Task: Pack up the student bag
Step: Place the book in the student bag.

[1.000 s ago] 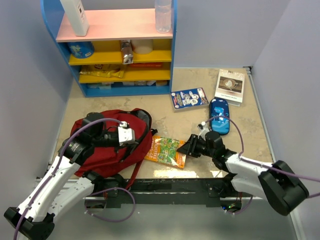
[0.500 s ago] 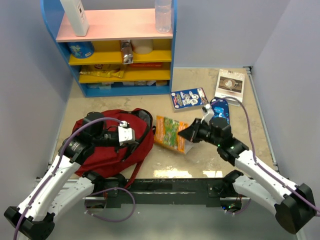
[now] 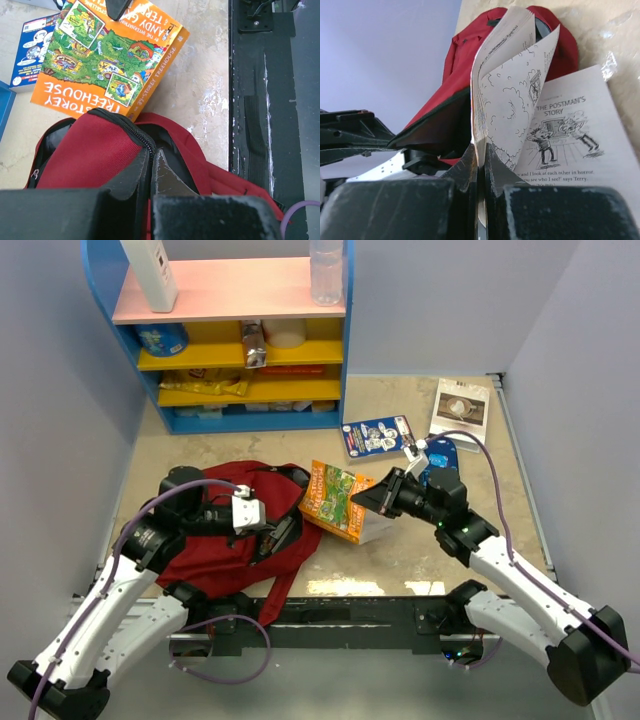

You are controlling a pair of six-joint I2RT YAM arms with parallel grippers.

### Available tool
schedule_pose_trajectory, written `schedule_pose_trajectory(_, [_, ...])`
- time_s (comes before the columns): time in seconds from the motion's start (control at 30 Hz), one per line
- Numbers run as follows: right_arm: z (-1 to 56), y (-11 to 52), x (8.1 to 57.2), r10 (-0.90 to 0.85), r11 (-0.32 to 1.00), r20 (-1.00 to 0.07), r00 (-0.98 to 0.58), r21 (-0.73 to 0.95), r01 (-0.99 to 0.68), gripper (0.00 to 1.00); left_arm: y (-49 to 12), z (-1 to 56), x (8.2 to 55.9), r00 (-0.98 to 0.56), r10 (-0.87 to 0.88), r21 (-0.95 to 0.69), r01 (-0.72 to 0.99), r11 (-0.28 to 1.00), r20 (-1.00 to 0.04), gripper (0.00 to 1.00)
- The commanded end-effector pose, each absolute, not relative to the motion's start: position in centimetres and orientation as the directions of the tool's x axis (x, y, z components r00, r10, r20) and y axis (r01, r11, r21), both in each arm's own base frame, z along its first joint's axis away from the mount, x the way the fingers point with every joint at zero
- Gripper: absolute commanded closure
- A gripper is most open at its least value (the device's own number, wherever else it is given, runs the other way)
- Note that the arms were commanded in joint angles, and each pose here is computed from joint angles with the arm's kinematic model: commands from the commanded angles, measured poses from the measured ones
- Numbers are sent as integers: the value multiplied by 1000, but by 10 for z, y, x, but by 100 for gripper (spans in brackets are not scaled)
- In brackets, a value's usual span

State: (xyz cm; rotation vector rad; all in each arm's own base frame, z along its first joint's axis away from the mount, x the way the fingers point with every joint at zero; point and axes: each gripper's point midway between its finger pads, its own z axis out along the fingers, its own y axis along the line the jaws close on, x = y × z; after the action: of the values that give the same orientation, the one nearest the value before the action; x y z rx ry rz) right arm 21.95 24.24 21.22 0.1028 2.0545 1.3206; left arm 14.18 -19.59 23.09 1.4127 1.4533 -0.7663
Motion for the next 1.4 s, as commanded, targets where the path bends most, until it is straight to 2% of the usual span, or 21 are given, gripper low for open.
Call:
schedule_pose_trajectory(0.0, [289, 253, 212, 465, 302, -520, -716, 854, -424, 100, -200, 239, 140, 165, 347, 215, 971, 108, -923, 100])
schedule_pose_trajectory(0.27, [334, 252, 207, 516, 206, -498, -697, 862, -463, 100, -198, 233, 138, 152, 344, 202, 973, 114, -926, 100])
schedule_pose_trajectory(0.4, [320, 260, 196, 535, 91, -374, -757, 917, -389, 100, -198, 234, 139, 153, 343, 203, 972, 116, -927, 100])
schedule_pose_trajectory(0.47, [321, 265, 189, 529, 33, -347, -774, 920, -390, 100, -199, 234, 140, 155, 338, 204, 972, 116, -928, 100])
schedule_pose_trajectory(0.67, [303, 279, 180, 500, -38, -250, -829, 950, -309, 100, -199, 229, 142, 139, 341, 190, 974, 121, -930, 100])
schedule_pose_trajectory(0.73, [271, 284, 180, 478, 27, -215, -851, 973, -231, 100, -199, 231, 142, 144, 339, 195, 973, 121, -930, 100])
schedule_pose_trajectory(0.8, [235, 288, 183, 457, 150, -232, -859, 972, -183, 100, -199, 233, 143, 144, 338, 195, 973, 123, -930, 100])
schedule_pose_trajectory(0.83, [204, 286, 183, 444, 249, -212, -871, 962, -107, 100, -199, 234, 141, 145, 333, 195, 974, 119, -932, 100])
schedule_pose_trajectory(0.93, [161, 278, 187, 409, 430, -258, -875, 901, -64, 100, -199, 235, 141, 143, 329, 191, 974, 118, -933, 100])
schedule_pose_trajectory(0.97, [153, 275, 192, 388, 492, -317, -865, 865, -97, 100, -199, 235, 141, 140, 330, 189, 975, 119, -934, 100])
schedule_pose_trajectory(1.07, [129, 272, 197, 309, 612, -364, -879, 783, -110, 100, -200, 235, 141, 141, 327, 187, 976, 115, -934, 100])
schedule_pose_trajectory(1.17, [104, 273, 200, 239, 667, -380, -894, 733, -134, 94, -201, 236, 142, 142, 319, 186, 976, 114, -937, 100])
schedule_pose_trajectory(1.27, [84, 279, 205, 180, 703, -370, -911, 697, -145, 82, -201, 237, 142, 140, 318, 185, 976, 113, -937, 100])
schedule_pose_trajectory(1.3, [85, 283, 210, 173, 705, -375, -911, 693, -152, 65, -201, 237, 142, 143, 319, 188, 976, 114, -937, 100])
schedule_pose_trajectory(1.37, [82, 282, 215, 149, 730, -395, -906, 662, -169, 50, -201, 239, 142, 145, 322, 190, 975, 113, -936, 100])
